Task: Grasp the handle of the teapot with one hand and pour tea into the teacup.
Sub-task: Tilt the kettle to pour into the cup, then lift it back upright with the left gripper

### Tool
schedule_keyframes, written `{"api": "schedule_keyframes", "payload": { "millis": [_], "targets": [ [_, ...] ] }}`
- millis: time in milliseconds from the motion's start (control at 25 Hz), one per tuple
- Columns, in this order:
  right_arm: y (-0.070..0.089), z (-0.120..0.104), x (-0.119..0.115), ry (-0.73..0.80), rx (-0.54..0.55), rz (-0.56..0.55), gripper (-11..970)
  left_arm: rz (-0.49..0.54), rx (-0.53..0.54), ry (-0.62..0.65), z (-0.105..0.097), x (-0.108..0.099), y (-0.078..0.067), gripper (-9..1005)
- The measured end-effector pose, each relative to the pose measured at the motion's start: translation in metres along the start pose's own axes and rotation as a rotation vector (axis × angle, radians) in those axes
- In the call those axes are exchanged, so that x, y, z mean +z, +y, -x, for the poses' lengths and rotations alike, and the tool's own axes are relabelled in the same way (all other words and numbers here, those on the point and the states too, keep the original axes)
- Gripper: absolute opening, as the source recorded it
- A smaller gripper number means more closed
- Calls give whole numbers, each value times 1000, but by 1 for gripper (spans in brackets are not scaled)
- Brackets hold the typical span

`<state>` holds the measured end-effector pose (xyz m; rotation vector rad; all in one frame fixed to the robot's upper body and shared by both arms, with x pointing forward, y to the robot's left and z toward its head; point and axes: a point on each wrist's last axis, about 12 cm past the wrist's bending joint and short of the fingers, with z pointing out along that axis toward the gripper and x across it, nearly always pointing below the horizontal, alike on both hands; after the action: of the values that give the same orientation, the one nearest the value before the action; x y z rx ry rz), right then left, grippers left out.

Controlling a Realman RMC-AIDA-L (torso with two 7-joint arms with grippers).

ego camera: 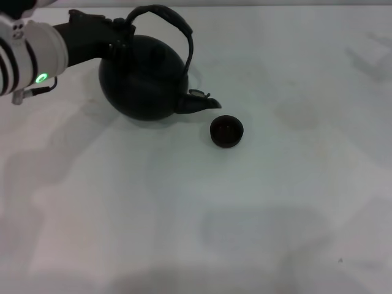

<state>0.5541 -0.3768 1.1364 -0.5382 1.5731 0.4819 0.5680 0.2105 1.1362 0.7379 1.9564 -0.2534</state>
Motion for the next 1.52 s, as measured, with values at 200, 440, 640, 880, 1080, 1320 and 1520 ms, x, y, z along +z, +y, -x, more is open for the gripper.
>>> {"api": "schedule_keyframes", "payload": {
  "millis": [200,440,640,880,1080,1320,1520],
  "targets": [
    [-6,3,-9,-60,33,-55,784,16,57,43,9,0,-5,150],
    [-8,1,-13,-90,65,-84,784,21,92,77,14,-1,-6,150],
    [-8,0,-13,-88,67,-95,784,11,131,83,22,1,-8,151],
    [-10,-2,-12,-91,77,-113,784,1,177,107,29,4,-10,150],
    [-11,-3,-11,-87,80,-126,784,-6,206,117,34,6,-12,147],
    [-12,-2,-7,-78,72,-134,784,-27,236,125,43,10,-15,148],
    [-12,-4,-6,-74,73,-136,784,-40,254,123,51,13,-17,146]
  ]
}}
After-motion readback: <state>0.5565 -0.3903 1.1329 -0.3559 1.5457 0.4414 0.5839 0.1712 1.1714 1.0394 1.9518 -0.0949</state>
